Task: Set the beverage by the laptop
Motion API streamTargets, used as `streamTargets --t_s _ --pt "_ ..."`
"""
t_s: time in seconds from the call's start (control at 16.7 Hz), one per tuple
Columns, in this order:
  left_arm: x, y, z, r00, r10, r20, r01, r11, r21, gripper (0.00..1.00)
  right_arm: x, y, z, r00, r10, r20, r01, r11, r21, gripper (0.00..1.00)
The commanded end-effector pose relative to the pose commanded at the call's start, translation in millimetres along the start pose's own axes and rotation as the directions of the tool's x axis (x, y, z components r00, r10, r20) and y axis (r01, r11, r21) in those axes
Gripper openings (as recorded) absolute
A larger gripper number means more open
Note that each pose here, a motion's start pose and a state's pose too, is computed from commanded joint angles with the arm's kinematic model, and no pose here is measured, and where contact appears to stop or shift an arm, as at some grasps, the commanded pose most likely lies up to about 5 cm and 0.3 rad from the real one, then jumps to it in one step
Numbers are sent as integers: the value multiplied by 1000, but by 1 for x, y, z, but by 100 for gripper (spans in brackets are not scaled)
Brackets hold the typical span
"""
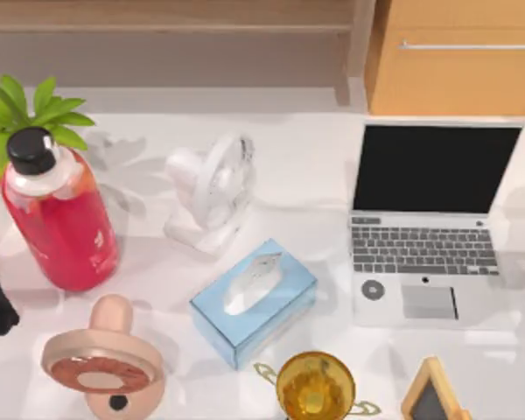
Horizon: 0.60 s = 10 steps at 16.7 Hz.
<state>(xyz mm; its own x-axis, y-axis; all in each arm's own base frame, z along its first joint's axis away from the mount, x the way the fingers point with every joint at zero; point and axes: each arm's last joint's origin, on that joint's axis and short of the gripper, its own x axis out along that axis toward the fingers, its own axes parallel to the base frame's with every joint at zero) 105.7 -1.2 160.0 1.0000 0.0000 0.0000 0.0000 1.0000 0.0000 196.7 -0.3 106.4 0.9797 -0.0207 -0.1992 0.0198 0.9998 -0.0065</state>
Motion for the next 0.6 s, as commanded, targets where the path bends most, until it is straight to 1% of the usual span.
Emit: streamTargets --t_s 0.24,0.3,0.6 --pt "0 0 0 1000 0 0 0 1000 0 100 0 0 0 1000 0 0 0 1000 0 98" --pt "0 0 0 1000 0 0 0 1000 0 100 0 0 0 1000 0 0 0 1000 0 100" --pt "0 0 0 1000 0 0 0 1000 0 100 0 0 0 1000 0 0 0 1000 0 100"
